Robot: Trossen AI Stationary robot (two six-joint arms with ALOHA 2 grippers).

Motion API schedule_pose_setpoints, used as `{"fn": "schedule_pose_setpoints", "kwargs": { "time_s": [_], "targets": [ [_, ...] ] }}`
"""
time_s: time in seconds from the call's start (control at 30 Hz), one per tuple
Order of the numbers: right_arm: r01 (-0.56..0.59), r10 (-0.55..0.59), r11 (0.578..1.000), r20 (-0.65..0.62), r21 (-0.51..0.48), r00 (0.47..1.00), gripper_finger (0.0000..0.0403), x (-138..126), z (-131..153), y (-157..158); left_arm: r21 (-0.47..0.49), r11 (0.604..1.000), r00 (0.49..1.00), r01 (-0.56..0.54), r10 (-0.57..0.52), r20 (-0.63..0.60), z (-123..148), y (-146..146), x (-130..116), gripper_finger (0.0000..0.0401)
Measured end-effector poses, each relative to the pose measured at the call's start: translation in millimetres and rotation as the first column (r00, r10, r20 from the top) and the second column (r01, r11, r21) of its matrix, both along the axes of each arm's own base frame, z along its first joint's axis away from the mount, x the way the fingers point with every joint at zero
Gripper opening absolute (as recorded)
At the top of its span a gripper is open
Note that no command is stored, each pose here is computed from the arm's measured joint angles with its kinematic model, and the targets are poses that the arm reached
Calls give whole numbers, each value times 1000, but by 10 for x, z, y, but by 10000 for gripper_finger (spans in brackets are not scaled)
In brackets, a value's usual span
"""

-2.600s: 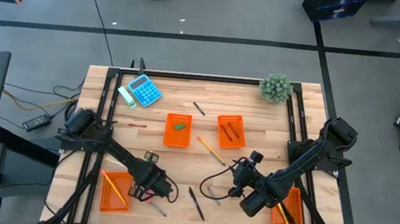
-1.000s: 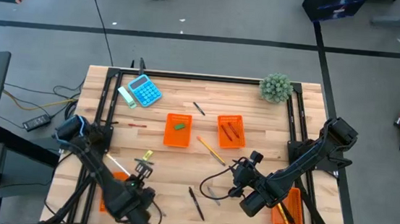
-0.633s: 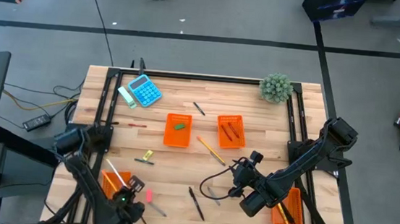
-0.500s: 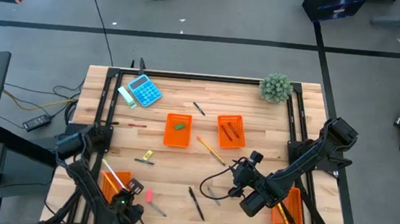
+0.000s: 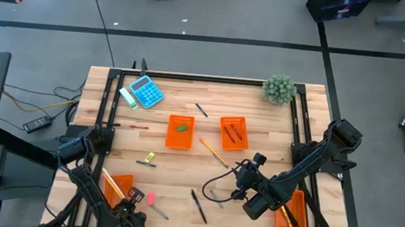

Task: Sort crayons/erasers/pens/pencils in bins
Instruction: Put the white pencil into the bottom left orange bin, then put the bottom green crayon into the top right orange bin

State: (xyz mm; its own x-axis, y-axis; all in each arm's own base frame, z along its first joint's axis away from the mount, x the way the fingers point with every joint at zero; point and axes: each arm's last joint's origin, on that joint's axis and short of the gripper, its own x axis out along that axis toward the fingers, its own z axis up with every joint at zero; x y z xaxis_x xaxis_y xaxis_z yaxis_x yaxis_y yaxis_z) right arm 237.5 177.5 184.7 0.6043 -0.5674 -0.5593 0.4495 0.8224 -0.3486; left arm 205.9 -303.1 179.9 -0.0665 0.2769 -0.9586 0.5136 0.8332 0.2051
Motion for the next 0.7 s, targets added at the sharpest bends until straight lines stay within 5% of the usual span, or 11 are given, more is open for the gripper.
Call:
{"fn": "schedule_pose_setpoints", "kwargs": {
  "time_s": [0.47, 0.7],
  "targets": [
    [0, 0, 1000, -1, 1, 1000, 129, 1, -1, -1, 83, 993, 996, -89, 91, -22, 28, 101, 1, 11],
    [0, 0, 1000, -2, 2, 1000, 129, 0, -1, 0, 110, 982, 988, -154, 155, 7, 259, 159, 133, 16]
  ]
}}
